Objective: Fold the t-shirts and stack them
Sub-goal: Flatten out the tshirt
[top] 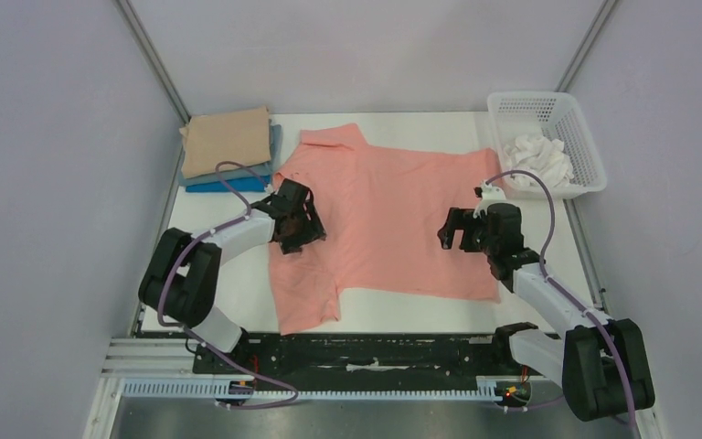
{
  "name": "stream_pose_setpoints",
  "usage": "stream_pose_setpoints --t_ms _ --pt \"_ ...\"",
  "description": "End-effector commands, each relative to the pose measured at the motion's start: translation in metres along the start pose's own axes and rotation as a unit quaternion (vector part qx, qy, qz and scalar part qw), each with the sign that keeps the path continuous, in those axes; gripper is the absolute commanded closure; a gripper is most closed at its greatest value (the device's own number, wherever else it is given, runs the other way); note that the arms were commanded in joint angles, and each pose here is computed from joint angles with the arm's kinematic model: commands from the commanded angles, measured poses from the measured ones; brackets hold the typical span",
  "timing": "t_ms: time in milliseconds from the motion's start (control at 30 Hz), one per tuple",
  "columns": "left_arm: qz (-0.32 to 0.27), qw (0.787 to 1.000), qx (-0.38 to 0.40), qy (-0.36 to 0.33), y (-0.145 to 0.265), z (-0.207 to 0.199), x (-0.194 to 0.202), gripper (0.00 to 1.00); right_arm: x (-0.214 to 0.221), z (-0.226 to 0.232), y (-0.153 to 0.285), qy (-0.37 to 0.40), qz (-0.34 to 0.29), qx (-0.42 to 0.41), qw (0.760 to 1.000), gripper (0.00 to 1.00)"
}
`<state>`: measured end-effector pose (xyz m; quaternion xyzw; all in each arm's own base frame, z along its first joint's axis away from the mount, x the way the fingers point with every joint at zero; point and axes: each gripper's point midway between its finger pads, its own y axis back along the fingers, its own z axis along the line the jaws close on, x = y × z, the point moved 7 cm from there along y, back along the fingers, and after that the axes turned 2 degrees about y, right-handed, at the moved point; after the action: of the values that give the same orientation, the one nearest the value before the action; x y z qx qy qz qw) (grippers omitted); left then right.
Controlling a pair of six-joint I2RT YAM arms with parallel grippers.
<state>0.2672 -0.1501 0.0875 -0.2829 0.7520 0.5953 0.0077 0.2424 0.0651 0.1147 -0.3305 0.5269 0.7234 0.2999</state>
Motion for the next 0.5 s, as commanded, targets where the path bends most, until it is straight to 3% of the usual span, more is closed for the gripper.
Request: stream_pose_setpoints --t_ms 0,200,467 --pt "0.102 0.995 0.001 -0.012 0.005 0.025 0.043 0.23 0.003 -0.015 -0.004 0.004 -0.024 0.056 0.998 0.02" --pt "0.097 0.995 -0.015 0.007 0.029 0.054 0.065 0.22 0.007 -0.013 -0.004 0.004 -0.028 0.045 0.999 0.02" --pt "0.020 0.999 -0.014 -0.022 0.045 0.016 0.010 0.22 -0.011 -0.005 0.000 0.008 -0.064 0.018 0.998 0.02"
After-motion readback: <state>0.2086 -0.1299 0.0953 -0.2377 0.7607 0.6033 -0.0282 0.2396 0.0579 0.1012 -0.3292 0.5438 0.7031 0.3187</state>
